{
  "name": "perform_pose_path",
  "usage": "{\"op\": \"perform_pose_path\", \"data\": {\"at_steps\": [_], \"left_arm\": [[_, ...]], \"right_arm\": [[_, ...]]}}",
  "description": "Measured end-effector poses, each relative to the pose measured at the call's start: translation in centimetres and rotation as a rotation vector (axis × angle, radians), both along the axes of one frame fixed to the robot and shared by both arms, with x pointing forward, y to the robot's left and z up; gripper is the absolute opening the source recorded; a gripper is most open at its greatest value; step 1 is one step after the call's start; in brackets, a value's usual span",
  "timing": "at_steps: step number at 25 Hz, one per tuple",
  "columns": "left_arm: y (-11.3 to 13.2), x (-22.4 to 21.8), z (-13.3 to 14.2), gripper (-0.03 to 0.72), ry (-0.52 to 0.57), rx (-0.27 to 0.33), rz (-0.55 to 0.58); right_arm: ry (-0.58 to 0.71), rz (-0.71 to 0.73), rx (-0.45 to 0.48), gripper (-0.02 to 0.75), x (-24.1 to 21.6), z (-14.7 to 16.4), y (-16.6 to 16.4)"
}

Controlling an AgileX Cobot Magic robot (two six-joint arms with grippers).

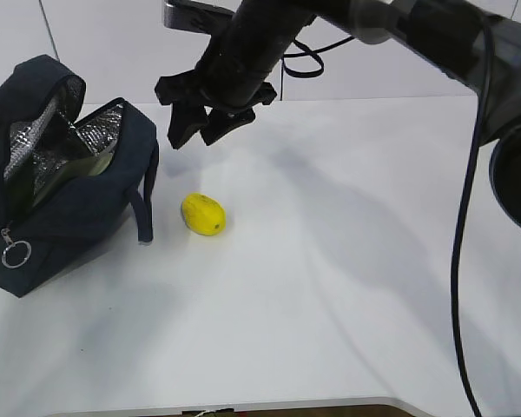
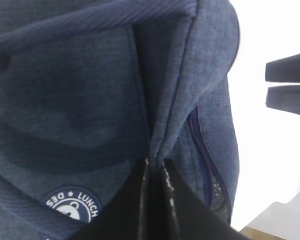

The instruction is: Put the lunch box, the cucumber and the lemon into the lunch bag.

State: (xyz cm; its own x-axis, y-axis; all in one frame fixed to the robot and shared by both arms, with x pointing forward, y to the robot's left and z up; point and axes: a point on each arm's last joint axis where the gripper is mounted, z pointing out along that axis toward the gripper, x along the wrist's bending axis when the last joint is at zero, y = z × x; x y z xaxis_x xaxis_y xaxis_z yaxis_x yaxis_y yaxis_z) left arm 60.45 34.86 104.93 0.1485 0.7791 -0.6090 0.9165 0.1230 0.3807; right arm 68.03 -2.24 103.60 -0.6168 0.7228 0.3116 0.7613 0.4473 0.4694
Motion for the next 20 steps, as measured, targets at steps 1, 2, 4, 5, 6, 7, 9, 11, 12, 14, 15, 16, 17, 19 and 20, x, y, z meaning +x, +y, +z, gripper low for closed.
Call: {"op": "perform_pose_path", "data": {"at_steps": [1, 2, 4, 5, 6, 7, 9, 11, 12, 14, 15, 16, 17, 19, 20], "left_arm": [[0.0, 0.0, 0.0, -0.013, 0.000, 0.000, 0.000], [0.0, 0.0, 0.0, -0.013, 0.000, 0.000, 0.000], [0.0, 0.0, 0.0, -0.013, -0.001, 0.001, 0.001], [0.0, 0.0, 0.0, -0.013, -0.001, 0.001, 0.001], [0.0, 0.0, 0.0, -0.013, -0.001, 0.002, 0.001], [0.0, 0.0, 0.0, -0.013, -0.001, 0.002, 0.001], [0.0, 0.0, 0.0, -0.013, -0.001, 0.002, 0.001], [0.0, 0.0, 0.0, -0.013, -0.001, 0.003, 0.002], [0.0, 0.0, 0.0, -0.013, -0.001, 0.003, 0.002], [0.0, 0.0, 0.0, -0.013, -0.001, 0.003, 0.002], [0.0, 0.0, 0.0, -0.013, -0.001, 0.003, 0.002], [0.0, 0.0, 0.0, -0.013, -0.001, 0.003, 0.002], [0.0, 0.0, 0.0, -0.013, -0.002, 0.003, 0.002], [0.0, 0.0, 0.0, -0.013, -0.002, 0.003, 0.005], [0.0, 0.0, 0.0, -0.013, -0.002, 0.003, 0.005]], "right_arm": [[-0.005, -0.007, -0.019, 0.417, 0.0, -0.1, -0.1], [-0.013, -0.006, -0.040, 0.424, -0.1, -0.2, 0.0], [-0.025, 0.003, -0.063, 0.451, -0.3, -0.2, 0.4], [-0.027, 0.008, -0.066, 0.468, -0.5, -0.3, 0.7], [-0.029, 0.013, -0.069, 0.479, -0.6, -0.3, 0.9], [-0.032, 0.015, -0.074, 0.488, -0.7, -0.3, 1.0], [-0.030, 0.017, -0.097, 0.496, -0.7, -0.7, 1.0], [-0.021, 0.018, -0.125, 0.501, -0.8, -1.4, 0.9], [-0.015, 0.018, -0.135, 0.501, -0.8, -1.7, 0.8], [-0.001, 0.018, -0.155, 0.502, -0.8, -2.4, 0.7], [0.006, 0.021, -0.161, 0.502, -0.8, -2.7, 0.7], [0.014, 0.023, -0.167, 0.502, -0.9, -3.0, 0.7], [0.018, 0.027, -0.173, 0.502, -0.9, -3.2, 0.6], [0.020, 0.033, -0.182, 0.502, -0.9, -3.4, 0.6], [0.019, 0.034, -0.186, 0.502, -0.9, -3.5, 0.5]]}}
